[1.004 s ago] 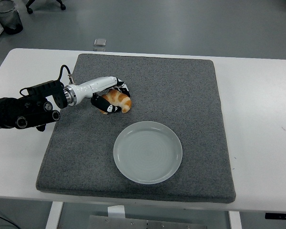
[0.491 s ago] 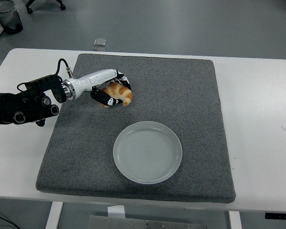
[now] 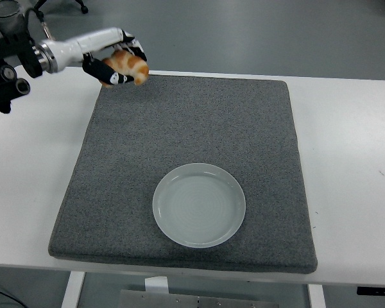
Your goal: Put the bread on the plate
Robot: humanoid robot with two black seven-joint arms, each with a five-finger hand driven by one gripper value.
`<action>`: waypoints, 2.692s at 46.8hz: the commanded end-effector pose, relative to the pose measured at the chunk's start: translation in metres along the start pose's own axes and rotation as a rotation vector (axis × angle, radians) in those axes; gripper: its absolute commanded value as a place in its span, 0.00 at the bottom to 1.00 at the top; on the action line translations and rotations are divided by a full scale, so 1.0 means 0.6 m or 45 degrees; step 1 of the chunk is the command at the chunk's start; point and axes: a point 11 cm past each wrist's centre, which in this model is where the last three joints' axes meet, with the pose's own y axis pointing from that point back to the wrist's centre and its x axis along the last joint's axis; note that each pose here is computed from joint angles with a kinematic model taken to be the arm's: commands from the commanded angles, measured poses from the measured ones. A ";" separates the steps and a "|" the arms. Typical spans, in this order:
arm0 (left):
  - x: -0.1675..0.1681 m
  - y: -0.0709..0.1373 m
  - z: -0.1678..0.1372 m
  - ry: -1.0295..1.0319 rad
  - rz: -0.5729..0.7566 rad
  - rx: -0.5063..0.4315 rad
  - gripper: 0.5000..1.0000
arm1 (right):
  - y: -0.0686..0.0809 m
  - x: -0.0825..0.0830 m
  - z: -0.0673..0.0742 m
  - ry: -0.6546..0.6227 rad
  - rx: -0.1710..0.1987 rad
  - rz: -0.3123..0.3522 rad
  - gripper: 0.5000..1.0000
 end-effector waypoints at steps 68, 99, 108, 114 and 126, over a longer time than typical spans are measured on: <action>-0.160 -0.085 0.337 -0.095 -0.377 -0.683 0.00 | 0.000 0.000 -0.001 -0.004 0.001 0.000 0.88; -0.319 -0.039 0.277 -0.059 -0.535 -0.674 0.00 | 0.000 0.000 -0.001 -0.004 0.001 0.000 0.88; -0.340 -0.031 0.263 -0.041 -0.541 -0.655 0.00 | 0.000 0.000 -0.001 -0.004 0.001 0.000 0.88; -0.356 -0.023 0.247 -0.070 -0.552 -0.643 0.00 | 0.000 0.000 -0.001 -0.004 0.001 -0.002 0.88; -0.381 -0.015 0.216 -0.058 -0.563 -0.589 0.00 | 0.000 0.000 -0.001 -0.004 0.001 -0.002 0.88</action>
